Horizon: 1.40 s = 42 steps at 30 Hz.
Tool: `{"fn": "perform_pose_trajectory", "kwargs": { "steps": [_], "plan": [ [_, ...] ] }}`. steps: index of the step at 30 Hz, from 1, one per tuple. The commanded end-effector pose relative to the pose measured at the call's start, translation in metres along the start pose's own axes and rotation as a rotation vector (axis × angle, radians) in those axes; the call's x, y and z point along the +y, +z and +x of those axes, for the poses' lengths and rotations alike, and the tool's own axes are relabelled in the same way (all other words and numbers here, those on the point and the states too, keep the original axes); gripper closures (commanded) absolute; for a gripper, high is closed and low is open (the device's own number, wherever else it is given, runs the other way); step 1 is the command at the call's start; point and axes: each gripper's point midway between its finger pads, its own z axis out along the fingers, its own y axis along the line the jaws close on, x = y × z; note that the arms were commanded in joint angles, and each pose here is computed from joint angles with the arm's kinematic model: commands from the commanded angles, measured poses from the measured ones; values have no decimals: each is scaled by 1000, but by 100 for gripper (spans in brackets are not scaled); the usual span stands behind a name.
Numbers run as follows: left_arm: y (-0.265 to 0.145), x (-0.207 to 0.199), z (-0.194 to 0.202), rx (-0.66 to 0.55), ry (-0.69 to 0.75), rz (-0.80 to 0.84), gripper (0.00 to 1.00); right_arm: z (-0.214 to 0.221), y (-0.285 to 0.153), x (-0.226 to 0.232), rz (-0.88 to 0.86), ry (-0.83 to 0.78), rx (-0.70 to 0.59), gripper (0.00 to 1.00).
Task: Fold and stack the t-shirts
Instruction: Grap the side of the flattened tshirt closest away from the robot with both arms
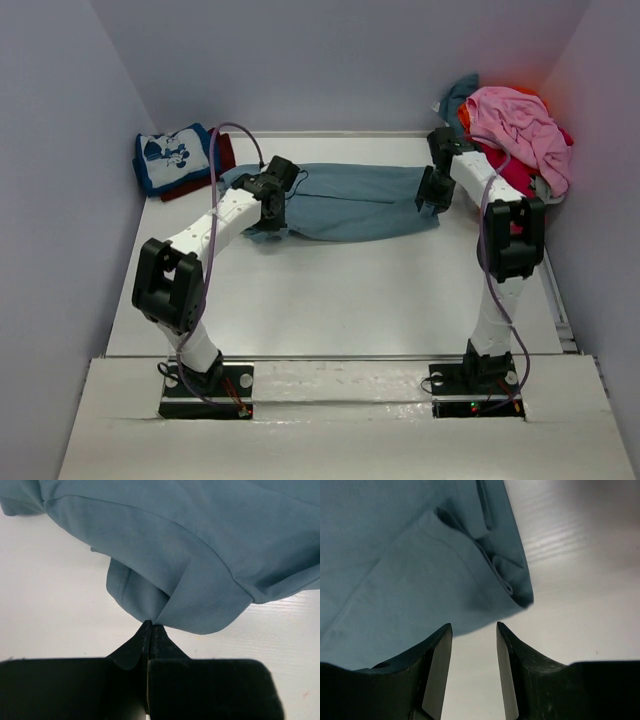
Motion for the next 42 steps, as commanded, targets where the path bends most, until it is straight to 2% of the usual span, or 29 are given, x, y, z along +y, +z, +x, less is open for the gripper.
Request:
{"fn": "perform_pose_trajectory", "kwargs": {
  "steps": [1,4,11,16,21,22,28,35,42],
  "plan": [
    [-5,-3,-3,23,26,9,94,-23,8,12,-1,-9,-21,53],
    [-17,1,-8,-2,15,8,94,-28,19,16,1,-14,-8,53],
    [-34,9,10,18,0,18,95,-31,30,21,-3,-16,1,53],
    [-32,15,25,52,6,4,94,-35,35,22,-3,-10,-11,53],
    [-32,14,24,54,13,8,94,-39,39,23,5,-12,-16,52],
    [-32,13,23,55,16,8,94,-41,41,24,5,-11,-19,49],
    [-28,7,26,78,42,18,94,-49,47,30,-4,-17,-31,43],
    [-26,3,28,94,73,19,94,-70,39,42,-38,-10,-72,43],
    [-22,1,29,105,78,20,94,-71,44,46,-45,-12,-60,44]
  ]
}}
